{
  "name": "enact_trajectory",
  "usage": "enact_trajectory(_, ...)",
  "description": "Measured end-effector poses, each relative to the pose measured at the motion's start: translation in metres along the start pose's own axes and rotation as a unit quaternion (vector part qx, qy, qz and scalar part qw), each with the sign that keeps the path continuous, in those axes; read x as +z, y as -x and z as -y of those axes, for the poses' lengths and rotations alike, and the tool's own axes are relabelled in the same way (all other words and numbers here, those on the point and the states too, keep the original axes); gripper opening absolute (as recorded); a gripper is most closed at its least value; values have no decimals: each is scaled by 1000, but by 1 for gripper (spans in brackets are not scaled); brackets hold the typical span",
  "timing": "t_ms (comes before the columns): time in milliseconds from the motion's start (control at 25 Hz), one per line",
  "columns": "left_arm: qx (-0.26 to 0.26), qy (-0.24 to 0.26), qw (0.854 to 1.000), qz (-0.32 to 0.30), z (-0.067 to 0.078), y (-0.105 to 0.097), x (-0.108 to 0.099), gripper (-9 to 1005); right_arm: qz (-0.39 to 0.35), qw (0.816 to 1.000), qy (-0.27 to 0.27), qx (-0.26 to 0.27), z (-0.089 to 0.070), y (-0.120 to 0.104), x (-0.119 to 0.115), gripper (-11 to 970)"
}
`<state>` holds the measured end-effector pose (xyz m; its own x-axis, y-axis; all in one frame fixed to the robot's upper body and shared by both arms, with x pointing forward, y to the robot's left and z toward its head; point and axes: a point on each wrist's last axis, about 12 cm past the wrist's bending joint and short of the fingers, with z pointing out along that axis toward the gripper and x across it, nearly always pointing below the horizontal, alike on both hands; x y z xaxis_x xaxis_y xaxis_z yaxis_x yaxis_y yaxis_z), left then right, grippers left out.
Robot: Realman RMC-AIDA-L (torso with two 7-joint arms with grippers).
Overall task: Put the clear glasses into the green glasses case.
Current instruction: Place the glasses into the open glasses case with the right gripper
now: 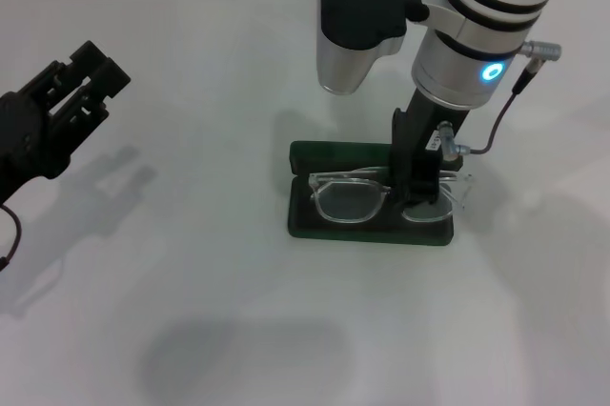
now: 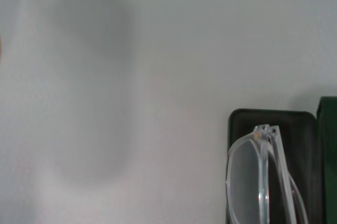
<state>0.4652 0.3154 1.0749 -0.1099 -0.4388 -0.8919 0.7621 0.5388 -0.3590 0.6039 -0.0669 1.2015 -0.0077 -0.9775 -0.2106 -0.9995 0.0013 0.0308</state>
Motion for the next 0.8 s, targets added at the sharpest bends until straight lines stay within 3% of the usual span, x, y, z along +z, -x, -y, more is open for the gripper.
enact_trajectory(800,15,2,1000,-4,0,0,-1,485,11,999,0,30,8,-6,12,111)
